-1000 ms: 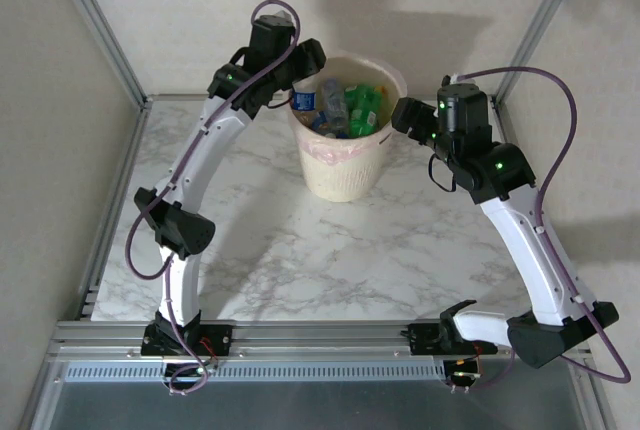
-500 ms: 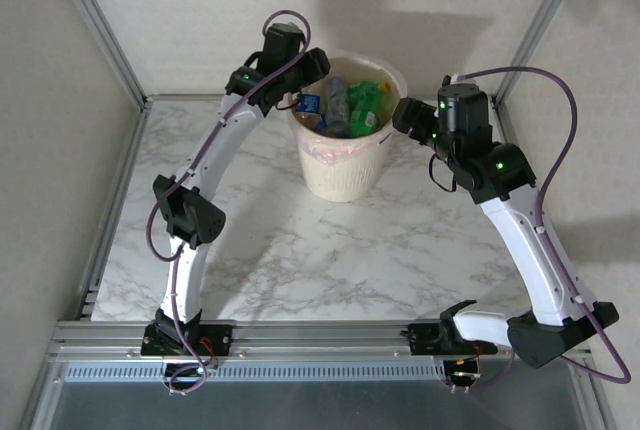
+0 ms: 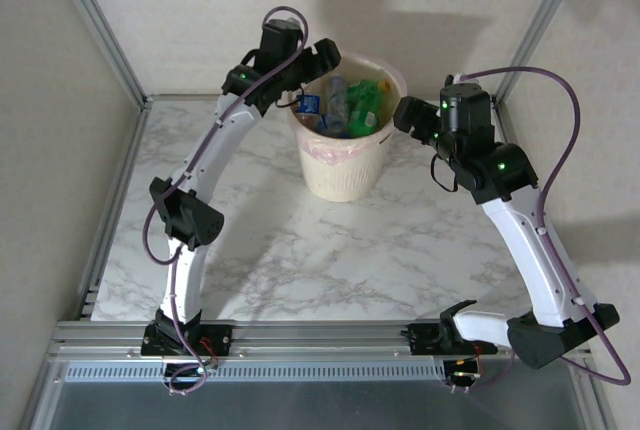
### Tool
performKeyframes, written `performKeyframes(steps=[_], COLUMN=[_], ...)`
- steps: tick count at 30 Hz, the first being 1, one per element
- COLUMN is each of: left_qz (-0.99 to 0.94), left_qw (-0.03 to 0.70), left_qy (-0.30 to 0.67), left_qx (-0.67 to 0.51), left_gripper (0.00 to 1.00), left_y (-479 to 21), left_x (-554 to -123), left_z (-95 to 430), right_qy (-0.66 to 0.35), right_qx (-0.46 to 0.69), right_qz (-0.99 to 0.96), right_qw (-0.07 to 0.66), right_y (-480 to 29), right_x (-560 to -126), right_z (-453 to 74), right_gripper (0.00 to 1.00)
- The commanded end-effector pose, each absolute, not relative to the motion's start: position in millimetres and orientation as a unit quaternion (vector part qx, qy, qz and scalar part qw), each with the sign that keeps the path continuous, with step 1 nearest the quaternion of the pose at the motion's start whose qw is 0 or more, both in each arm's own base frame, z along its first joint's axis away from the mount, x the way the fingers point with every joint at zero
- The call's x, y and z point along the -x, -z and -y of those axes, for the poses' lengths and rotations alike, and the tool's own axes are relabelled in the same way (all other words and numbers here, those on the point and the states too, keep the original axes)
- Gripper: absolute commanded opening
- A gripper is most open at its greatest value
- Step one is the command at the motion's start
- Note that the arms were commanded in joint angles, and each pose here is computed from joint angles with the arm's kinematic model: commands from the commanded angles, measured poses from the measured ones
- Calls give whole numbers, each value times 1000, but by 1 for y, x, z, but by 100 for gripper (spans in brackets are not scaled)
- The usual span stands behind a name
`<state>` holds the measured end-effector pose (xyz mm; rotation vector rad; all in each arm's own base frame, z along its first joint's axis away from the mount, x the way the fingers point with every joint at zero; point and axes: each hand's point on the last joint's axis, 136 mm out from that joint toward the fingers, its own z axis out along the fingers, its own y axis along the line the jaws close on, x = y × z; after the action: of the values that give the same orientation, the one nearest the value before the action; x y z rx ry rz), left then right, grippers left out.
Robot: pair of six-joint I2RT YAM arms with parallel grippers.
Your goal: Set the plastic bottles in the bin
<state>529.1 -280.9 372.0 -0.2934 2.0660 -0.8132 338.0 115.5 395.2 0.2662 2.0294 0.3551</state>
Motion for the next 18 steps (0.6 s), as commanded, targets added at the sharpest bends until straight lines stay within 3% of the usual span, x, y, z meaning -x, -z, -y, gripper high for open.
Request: performKeyframes(steps=[1,5,9,14,18], left_qz=[-765,-735,-716,-685,-695], left_qw=[500,542,611,685,670], left_qy=[398,401,321,113,-84], left_qx=[76,70,108,220,249], left_gripper=[99,99,100,99,99], left_y=[-477,-521,-534,-475,-363], left_x=[-482,-451,-424,-395,-372], left_z=[281,260,203,94,29], right_qy=[-130,-103,-118,-142,11], right_qx=[-137,-160,-194,-192,-240], right_qz=[-812,-787,-750,-680,-730], right_qw=[552,587,621,693,640], right_y=[-426,-436,-431,-397,-306], right_x=[-331,-325,-316,-290,-302], right_z=[-93,-74,-61,-45,-13], right_gripper=[89,96,99,99,99])
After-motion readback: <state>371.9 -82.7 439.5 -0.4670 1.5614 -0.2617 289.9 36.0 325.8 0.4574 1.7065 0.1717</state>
